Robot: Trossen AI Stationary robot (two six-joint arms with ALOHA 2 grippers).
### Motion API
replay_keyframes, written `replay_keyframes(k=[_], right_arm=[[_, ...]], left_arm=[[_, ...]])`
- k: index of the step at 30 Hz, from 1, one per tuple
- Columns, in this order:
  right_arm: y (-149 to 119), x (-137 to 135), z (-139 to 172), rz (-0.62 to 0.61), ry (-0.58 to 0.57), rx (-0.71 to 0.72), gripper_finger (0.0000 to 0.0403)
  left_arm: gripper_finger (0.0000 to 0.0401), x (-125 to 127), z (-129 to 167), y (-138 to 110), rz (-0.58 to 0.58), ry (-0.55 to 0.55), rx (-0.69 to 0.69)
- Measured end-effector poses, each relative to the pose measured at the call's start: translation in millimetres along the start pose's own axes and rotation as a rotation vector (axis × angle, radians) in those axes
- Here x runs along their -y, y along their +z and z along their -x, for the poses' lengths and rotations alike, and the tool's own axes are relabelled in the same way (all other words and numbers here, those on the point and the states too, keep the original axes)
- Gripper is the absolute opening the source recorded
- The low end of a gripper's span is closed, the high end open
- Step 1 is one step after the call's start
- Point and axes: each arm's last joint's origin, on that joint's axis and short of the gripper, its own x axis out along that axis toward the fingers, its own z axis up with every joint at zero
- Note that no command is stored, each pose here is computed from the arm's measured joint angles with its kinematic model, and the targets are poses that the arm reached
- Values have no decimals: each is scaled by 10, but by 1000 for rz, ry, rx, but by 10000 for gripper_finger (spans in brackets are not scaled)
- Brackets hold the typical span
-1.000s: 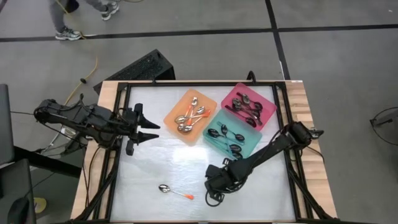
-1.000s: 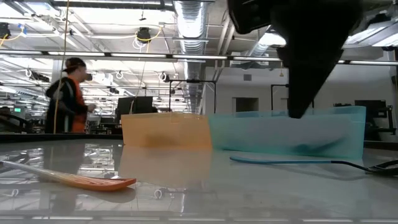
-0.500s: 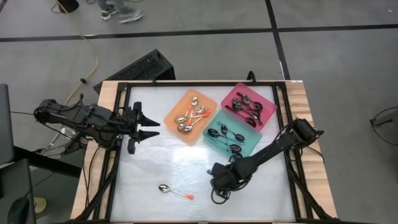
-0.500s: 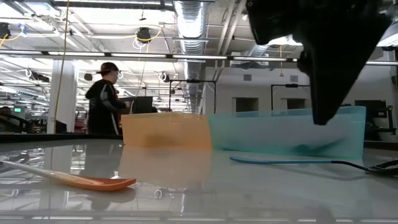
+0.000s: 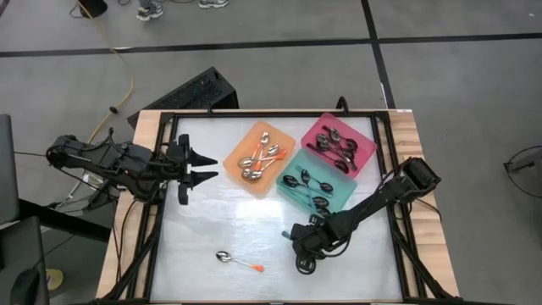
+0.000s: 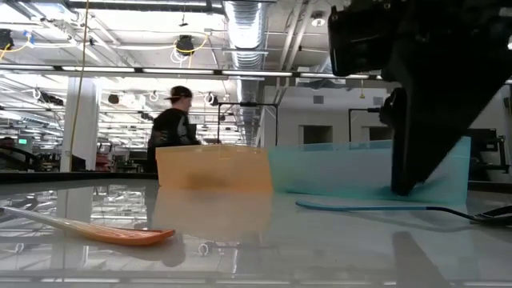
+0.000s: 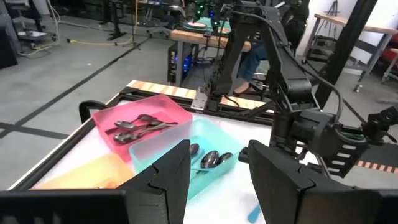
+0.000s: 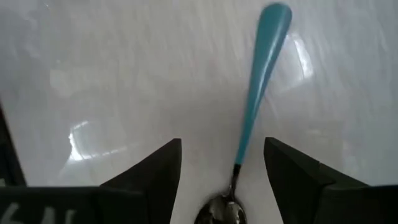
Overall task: Sort silverware by color (type)
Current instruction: Put the blue spoon into the blue bin
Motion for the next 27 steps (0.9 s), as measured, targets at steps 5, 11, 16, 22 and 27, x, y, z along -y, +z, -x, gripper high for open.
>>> replay_keyframes(k=[5, 11, 16, 22, 27], right_arm=[[-34, 51, -69, -34, 6, 18, 227], [-89, 103, -118, -90, -9, 9, 225], [-103, 123, -117, -75, -29, -6, 225], [-104, 147, -116, -72, -82, 28, 225], [-105, 160, -144, -71, -106, 41, 225]], left_arm=[[144, -1, 1, -2, 1, 1, -3], [144, -1, 1, -3, 1, 3, -3], [144, -16, 1, 0, 0, 51, 8], [144, -30, 2, 5, 1, 102, 20], [144, -31, 2, 5, 2, 102, 20]])
